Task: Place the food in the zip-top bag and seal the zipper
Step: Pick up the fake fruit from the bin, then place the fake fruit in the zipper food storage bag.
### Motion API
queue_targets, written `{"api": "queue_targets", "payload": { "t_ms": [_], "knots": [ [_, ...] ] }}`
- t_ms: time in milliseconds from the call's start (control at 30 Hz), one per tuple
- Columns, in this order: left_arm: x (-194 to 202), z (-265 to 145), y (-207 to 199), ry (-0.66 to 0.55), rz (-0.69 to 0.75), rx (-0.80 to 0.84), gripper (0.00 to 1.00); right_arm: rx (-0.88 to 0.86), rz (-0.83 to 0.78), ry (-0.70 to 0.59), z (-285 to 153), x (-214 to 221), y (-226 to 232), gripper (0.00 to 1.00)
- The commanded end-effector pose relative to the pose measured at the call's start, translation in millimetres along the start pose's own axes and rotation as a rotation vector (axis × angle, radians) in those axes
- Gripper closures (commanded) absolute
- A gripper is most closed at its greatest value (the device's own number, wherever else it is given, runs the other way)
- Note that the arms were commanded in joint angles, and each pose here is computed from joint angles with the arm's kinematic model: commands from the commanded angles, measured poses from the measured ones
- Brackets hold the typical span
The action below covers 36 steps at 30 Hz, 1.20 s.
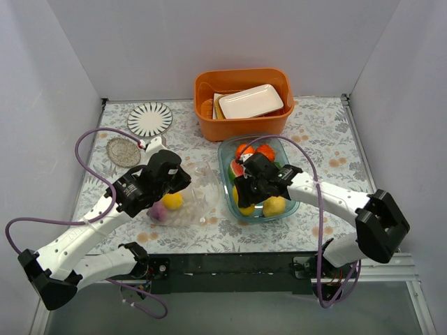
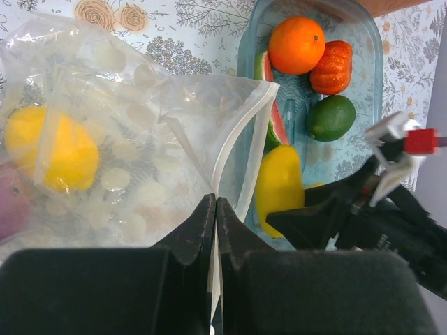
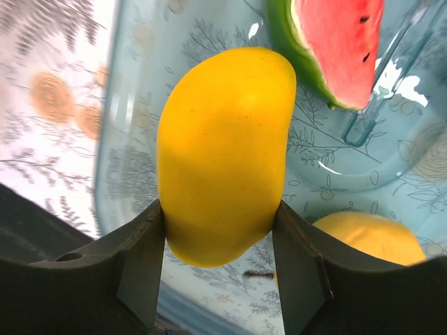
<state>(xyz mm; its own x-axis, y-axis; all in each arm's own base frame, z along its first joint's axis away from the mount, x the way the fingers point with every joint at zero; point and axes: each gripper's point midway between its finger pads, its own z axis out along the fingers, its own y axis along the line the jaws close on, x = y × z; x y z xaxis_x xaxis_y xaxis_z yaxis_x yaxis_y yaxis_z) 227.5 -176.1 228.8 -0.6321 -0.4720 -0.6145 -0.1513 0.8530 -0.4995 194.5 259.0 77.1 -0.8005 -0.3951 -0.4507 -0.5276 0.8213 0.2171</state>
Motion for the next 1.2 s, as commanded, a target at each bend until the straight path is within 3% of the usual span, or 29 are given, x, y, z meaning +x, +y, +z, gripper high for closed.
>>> {"api": "queue_targets", "payload": {
  "t_ms": [0,100,400,900,1033,1133,1167],
  "knots": [
    [-1,0,-1,-0.011,-0.007,0.015,1.00,-0.063,0.026,-0.169,-38,-40,17,0.66],
    [0,0,-2,-0.007,-0.006,0.019,1.00,-0.091,0.045,-0.235,-52,-53,24,0.66],
    [5,4,-6,0.011,-0.003,0.036,1.00,-0.391,0.082,-0.403,-88,-92,80,0.68],
    [9,7,-9,0.034,0.017,0.043,1.00,-0.482,0.039,-0.281,-42,-104,128,0.66],
    [6,5,-8,0.025,0.010,0.037,1.00,-0.490,0.019,-0.276,-36,-113,138,0.62],
    [5,2,-7,0.017,-0.005,0.047,1.00,-0.500,0.006,-0.289,-36,-121,143,0.52],
    [3,0,-7,0.009,-0.012,0.052,1.00,-0.501,0.001,-0.296,-36,-126,144,0.44]
  ]
}}
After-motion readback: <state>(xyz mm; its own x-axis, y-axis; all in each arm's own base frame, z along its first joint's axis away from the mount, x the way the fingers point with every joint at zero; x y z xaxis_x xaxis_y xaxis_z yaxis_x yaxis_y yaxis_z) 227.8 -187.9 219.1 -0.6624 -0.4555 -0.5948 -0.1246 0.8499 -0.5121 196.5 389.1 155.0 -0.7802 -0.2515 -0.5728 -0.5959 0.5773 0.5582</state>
